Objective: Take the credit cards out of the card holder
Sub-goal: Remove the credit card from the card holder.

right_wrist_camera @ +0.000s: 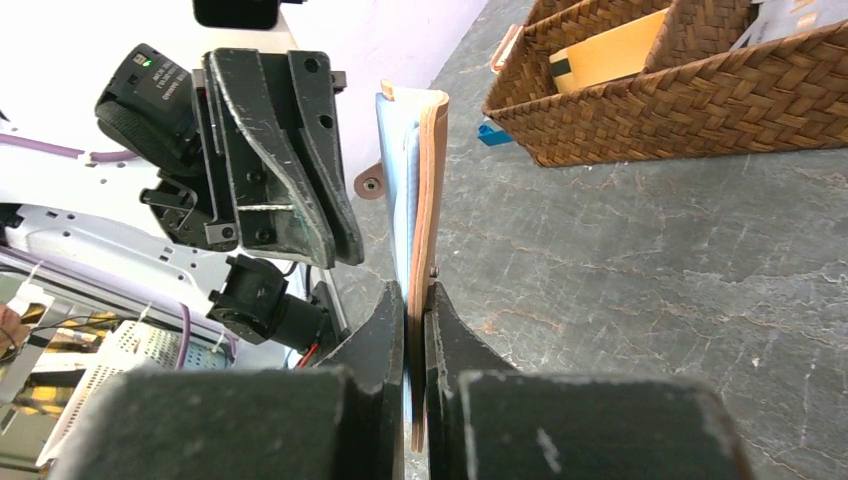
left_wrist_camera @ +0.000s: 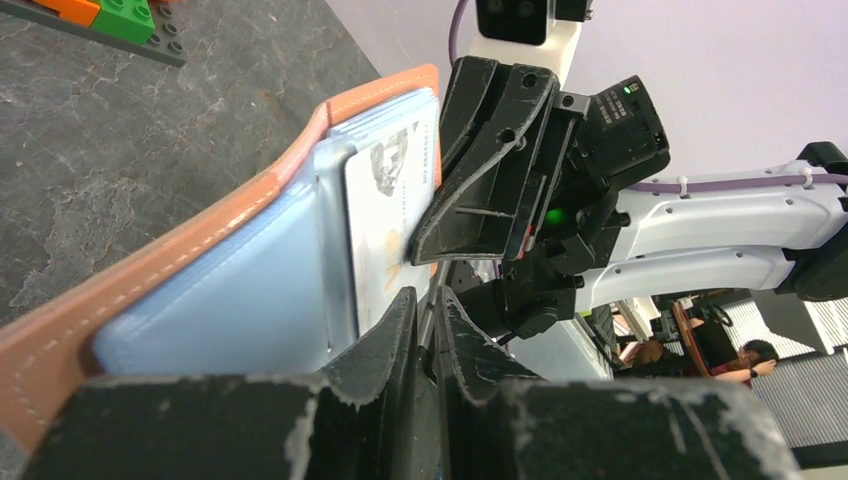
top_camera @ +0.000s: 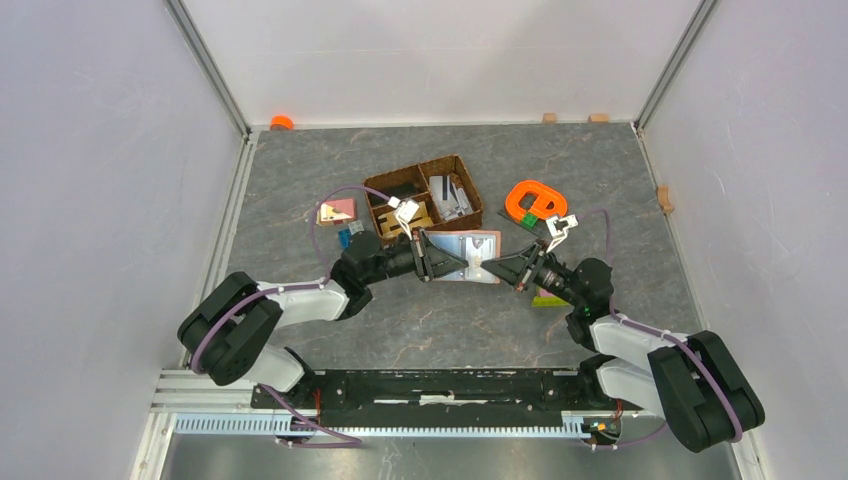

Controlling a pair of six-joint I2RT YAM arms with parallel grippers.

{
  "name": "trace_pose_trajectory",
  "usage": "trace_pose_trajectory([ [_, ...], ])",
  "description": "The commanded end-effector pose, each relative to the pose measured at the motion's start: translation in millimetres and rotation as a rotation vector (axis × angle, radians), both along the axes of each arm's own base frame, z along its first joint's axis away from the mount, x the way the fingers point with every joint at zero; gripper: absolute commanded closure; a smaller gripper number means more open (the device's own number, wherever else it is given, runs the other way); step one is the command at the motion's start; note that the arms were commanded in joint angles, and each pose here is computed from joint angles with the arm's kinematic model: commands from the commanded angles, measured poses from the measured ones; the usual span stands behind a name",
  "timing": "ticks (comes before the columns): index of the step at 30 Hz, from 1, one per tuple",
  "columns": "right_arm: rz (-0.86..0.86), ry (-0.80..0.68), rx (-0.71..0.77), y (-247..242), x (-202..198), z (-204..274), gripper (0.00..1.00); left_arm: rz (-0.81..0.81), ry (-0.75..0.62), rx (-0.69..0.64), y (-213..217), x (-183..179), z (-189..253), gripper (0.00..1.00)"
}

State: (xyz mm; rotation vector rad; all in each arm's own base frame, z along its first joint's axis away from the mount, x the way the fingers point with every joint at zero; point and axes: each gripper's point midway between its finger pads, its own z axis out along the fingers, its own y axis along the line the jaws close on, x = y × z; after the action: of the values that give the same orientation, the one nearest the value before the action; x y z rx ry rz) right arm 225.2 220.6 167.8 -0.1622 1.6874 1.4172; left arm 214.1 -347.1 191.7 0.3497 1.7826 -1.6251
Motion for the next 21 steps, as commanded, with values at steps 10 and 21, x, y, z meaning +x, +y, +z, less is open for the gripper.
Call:
trace_pose_trajectory([
  [10, 0.059, -0.090, 0.076, 3.6, -10.2, 29.1, 0.99, 0.038, 0.018, 0.030, -3.0, 10.0, 2.3, 0.82],
  [21, 0.060, -0.086, 0.073, 4.1, -9.3, 27.7, 0.99, 0.077, 0.012, 0.052, 2.2, 13.7, 2.3, 0.79],
])
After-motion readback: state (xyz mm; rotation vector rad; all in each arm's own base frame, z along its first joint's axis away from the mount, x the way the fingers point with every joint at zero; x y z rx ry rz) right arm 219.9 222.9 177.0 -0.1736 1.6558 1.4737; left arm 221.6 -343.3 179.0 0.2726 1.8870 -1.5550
